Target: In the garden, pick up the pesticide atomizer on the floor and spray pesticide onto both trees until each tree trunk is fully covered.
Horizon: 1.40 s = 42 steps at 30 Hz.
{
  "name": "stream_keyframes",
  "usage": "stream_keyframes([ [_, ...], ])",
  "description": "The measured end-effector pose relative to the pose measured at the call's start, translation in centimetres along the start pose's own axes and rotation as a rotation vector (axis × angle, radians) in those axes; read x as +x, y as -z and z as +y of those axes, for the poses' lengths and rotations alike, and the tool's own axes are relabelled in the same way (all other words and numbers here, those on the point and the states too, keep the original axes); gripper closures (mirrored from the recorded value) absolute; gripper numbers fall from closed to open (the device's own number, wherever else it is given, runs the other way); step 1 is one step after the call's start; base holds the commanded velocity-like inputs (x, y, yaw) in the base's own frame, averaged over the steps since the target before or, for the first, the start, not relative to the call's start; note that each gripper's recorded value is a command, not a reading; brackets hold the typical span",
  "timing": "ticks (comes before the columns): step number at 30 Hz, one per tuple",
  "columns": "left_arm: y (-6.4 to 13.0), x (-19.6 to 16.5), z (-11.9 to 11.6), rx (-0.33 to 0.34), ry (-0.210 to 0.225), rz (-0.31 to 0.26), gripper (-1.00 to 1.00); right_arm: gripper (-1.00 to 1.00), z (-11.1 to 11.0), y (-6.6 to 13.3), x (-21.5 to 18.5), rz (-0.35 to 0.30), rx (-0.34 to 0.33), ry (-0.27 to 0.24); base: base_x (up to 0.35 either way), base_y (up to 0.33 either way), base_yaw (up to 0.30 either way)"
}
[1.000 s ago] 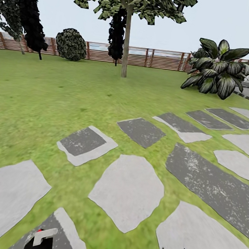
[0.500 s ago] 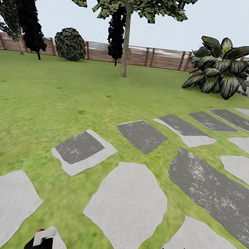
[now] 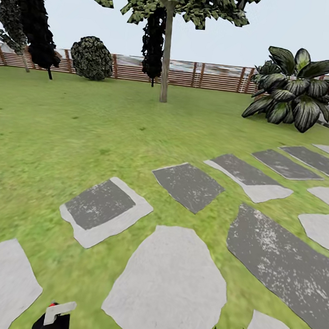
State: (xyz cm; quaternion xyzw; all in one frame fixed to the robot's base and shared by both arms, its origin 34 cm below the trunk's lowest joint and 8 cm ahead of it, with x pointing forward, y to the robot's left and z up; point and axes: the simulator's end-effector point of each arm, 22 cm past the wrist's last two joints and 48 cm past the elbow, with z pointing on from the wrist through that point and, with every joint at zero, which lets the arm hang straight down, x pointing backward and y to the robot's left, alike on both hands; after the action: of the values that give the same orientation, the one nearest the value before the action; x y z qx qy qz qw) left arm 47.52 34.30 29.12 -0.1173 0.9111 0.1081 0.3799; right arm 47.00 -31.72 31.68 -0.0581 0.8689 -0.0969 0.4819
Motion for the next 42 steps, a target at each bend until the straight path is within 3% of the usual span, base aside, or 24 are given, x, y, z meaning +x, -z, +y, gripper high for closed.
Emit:
stream_keyframes([
  [42,0.00,-0.05,-0.01,0.000,0.000,-0.002,1.00,-1.00,0.00,0.00,0.00,0.000,0.000,0.000,0.338,0.000,0.000],
])
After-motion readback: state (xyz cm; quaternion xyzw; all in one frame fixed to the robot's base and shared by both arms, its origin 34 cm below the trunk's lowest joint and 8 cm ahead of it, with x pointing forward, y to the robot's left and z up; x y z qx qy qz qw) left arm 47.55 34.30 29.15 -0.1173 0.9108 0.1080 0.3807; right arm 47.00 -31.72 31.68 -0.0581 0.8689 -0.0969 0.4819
